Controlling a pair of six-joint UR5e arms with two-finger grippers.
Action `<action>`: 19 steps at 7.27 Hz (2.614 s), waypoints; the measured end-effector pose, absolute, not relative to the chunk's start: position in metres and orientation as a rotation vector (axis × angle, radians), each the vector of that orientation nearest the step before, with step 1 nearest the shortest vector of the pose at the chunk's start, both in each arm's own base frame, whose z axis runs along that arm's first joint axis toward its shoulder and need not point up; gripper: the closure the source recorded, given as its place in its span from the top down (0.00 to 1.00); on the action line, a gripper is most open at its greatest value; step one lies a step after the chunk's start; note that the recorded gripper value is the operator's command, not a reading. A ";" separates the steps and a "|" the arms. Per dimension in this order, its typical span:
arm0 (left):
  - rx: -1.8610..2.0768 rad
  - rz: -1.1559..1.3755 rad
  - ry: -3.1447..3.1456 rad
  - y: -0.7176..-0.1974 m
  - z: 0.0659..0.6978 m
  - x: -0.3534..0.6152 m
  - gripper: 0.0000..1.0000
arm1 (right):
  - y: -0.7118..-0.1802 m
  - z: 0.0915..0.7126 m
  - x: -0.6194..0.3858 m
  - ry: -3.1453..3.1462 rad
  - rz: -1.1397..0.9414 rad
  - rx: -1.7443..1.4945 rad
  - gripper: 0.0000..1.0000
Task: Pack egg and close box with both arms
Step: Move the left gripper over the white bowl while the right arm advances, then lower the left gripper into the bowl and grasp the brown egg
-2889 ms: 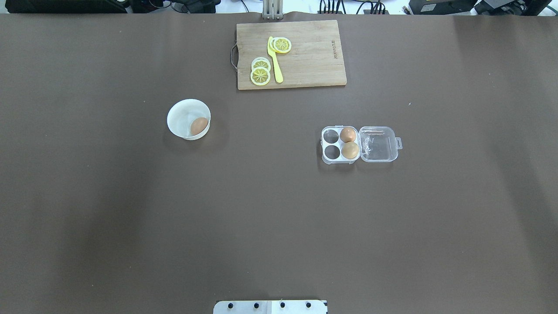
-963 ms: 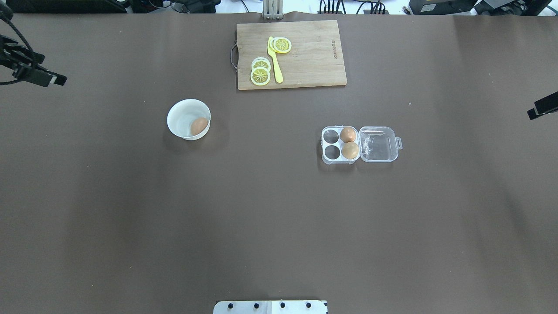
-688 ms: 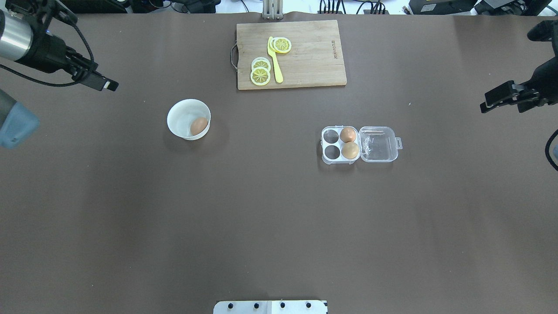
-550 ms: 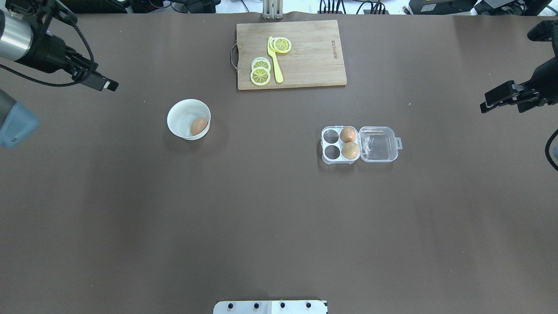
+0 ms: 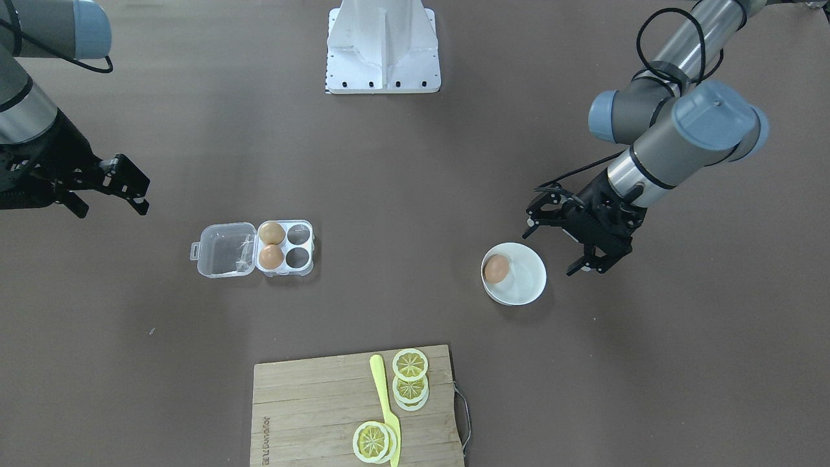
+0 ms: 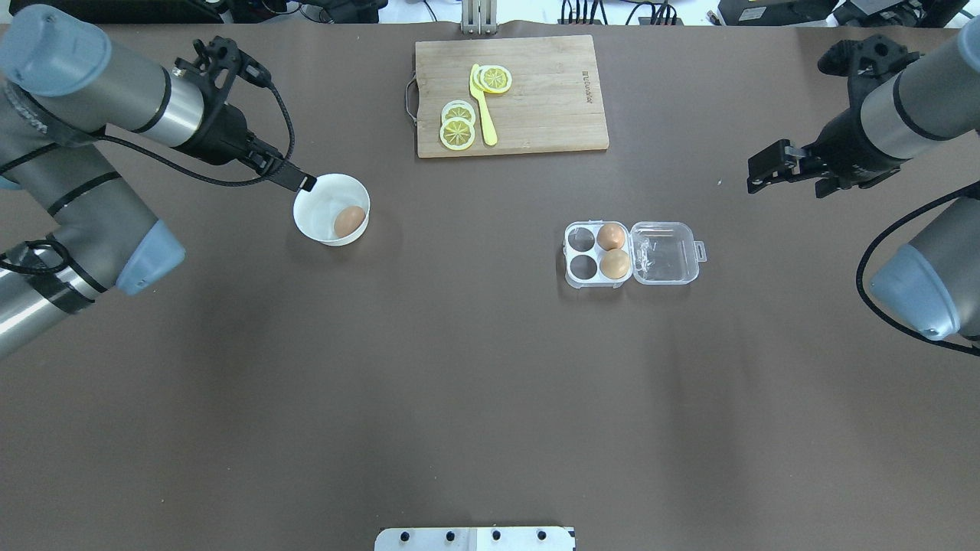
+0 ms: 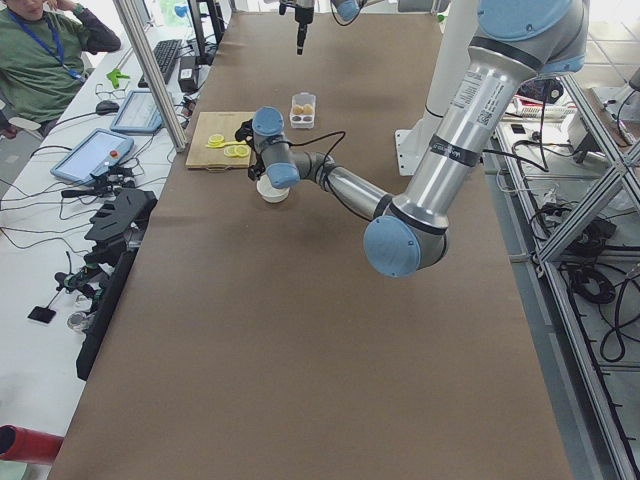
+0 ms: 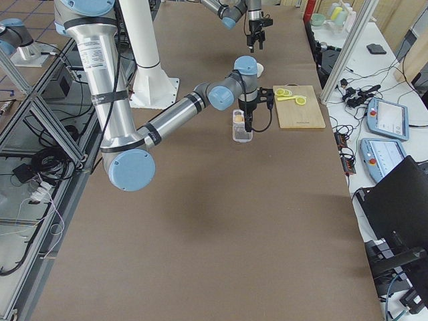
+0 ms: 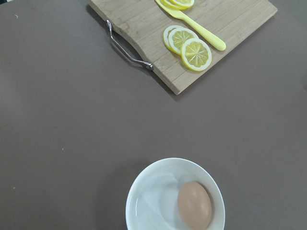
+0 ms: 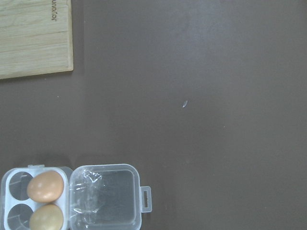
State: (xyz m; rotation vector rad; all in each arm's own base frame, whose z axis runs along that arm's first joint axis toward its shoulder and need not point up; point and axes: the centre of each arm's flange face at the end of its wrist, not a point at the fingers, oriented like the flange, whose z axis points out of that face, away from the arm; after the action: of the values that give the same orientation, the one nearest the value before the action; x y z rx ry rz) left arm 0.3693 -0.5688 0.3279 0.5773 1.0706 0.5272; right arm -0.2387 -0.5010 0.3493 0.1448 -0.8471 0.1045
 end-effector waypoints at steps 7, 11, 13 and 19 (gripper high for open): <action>0.535 0.533 0.994 -0.569 0.352 0.446 0.69 | -0.497 0.346 -0.257 -0.825 0.107 0.160 0.99; 0.511 0.536 0.999 -0.560 0.354 0.461 0.67 | -0.497 0.348 -0.258 -0.822 0.107 0.159 0.99; 0.522 0.520 0.975 -0.562 0.356 0.467 0.67 | -0.498 0.349 -0.258 -0.819 0.105 0.158 0.99; 0.529 0.521 0.958 -0.558 0.358 0.479 0.41 | -0.498 0.351 -0.258 -0.817 0.103 0.158 0.99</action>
State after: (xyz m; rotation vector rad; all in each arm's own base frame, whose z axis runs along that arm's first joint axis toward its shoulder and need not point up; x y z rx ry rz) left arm 0.4791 -0.5581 0.3584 0.5293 0.9578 0.5205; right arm -0.2584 -0.4984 0.3507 0.1575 -0.8173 0.1025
